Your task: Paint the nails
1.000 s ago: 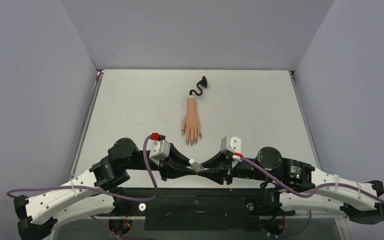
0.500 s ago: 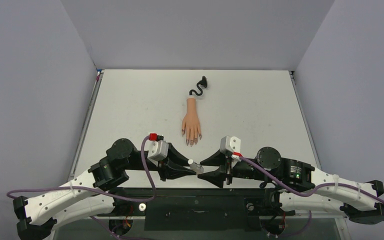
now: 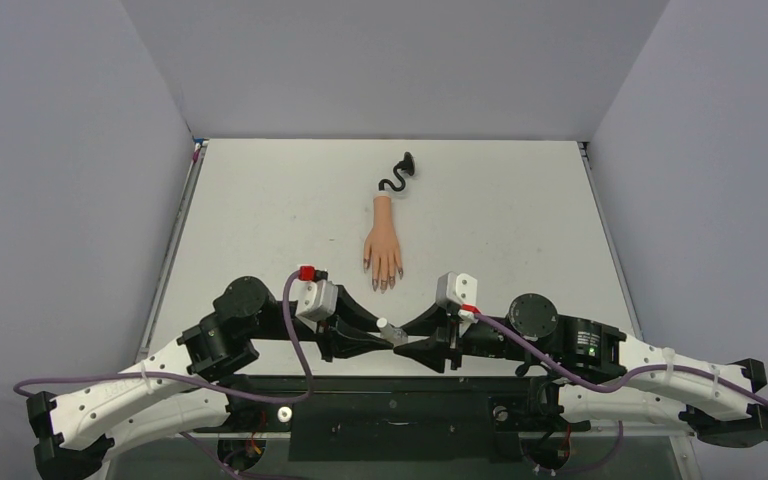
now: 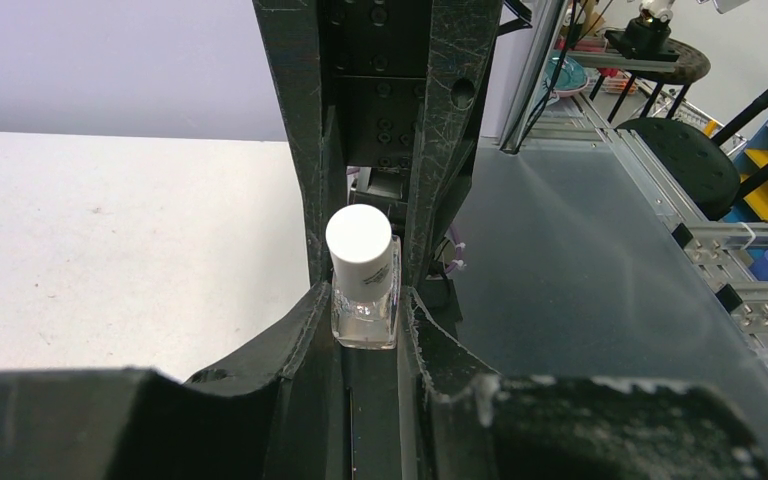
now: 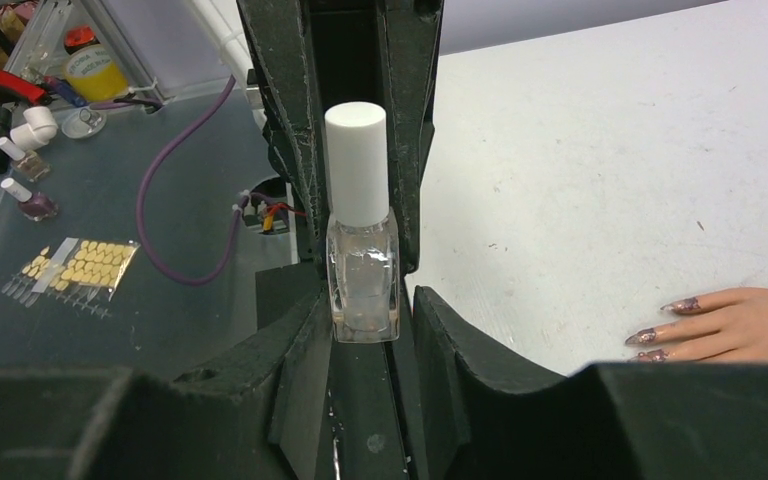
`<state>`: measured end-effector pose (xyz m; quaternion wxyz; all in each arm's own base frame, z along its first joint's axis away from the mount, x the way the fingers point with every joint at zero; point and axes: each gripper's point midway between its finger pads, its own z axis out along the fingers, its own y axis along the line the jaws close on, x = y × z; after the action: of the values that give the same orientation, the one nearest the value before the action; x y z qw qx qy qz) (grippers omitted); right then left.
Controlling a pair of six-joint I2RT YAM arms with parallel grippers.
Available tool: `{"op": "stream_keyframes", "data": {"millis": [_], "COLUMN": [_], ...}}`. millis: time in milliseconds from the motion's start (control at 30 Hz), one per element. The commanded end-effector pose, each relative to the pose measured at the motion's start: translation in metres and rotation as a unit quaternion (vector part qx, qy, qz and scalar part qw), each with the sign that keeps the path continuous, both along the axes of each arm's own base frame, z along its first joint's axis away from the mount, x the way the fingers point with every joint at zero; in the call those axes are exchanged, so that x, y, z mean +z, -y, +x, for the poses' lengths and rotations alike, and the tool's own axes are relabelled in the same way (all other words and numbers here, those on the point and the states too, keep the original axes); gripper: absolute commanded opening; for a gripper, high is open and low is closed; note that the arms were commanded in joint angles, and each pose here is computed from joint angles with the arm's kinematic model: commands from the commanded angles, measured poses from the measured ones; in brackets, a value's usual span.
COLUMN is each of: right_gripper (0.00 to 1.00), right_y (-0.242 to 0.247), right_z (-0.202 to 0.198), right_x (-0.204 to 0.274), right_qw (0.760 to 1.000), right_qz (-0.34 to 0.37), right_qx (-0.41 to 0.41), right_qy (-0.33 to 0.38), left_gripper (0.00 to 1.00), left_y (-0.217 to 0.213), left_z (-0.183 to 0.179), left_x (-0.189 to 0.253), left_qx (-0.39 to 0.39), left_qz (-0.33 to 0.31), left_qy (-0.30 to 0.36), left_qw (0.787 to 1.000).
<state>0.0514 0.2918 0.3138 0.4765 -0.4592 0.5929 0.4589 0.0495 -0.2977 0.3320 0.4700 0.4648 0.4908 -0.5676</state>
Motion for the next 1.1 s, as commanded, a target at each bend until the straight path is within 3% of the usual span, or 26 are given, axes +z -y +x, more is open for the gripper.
{"op": "stream_keyframes", "data": {"millis": [0, 200, 400, 533, 733, 800, 933, 1067], "right_gripper": [0.31, 0.29, 0.03, 0.0, 0.0, 0.0, 0.0, 0.0], "right_y": [-0.005, -0.005, -0.006, -0.005, 0.0, 0.004, 0.009, 0.013], "right_z": [-0.001, -0.002, -0.001, -0.001, 0.0, 0.0, 0.0, 0.0], "right_x": [0.032, 0.034, 0.033, 0.031, 0.029, 0.029, 0.028, 0.028], "right_qw": [0.999, 0.999, 0.999, 0.999, 0.999, 0.999, 0.999, 0.998], "right_qz": [0.045, 0.046, 0.045, 0.043, 0.045, 0.048, 0.05, 0.055], "right_qx": [0.006, 0.007, 0.007, 0.006, -0.001, -0.004, -0.009, -0.012], "right_qy": [0.008, 0.01, 0.01, 0.009, 0.009, 0.009, 0.007, 0.007], "left_gripper": [0.0, 0.0, 0.0, 0.03, 0.54, 0.64, 0.76, 0.8], "left_y": [0.001, 0.003, 0.003, 0.004, 0.0, -0.002, -0.011, -0.018], "left_z": [-0.001, 0.0, 0.0, 0.001, 0.001, 0.0, -0.002, -0.005], "left_x": [0.025, 0.022, 0.02, 0.019, 0.021, 0.022, 0.026, 0.035], "left_qx": [-0.002, -0.002, -0.003, -0.002, 0.003, 0.006, 0.012, 0.016], "left_qz": [-0.04, -0.037, -0.033, -0.031, -0.028, -0.026, -0.024, -0.03], "left_qy": [0.018, 0.017, 0.015, 0.014, 0.017, 0.019, 0.023, 0.023], "left_qw": [0.999, 0.999, 0.999, 0.999, 0.999, 0.999, 0.999, 0.999]}}
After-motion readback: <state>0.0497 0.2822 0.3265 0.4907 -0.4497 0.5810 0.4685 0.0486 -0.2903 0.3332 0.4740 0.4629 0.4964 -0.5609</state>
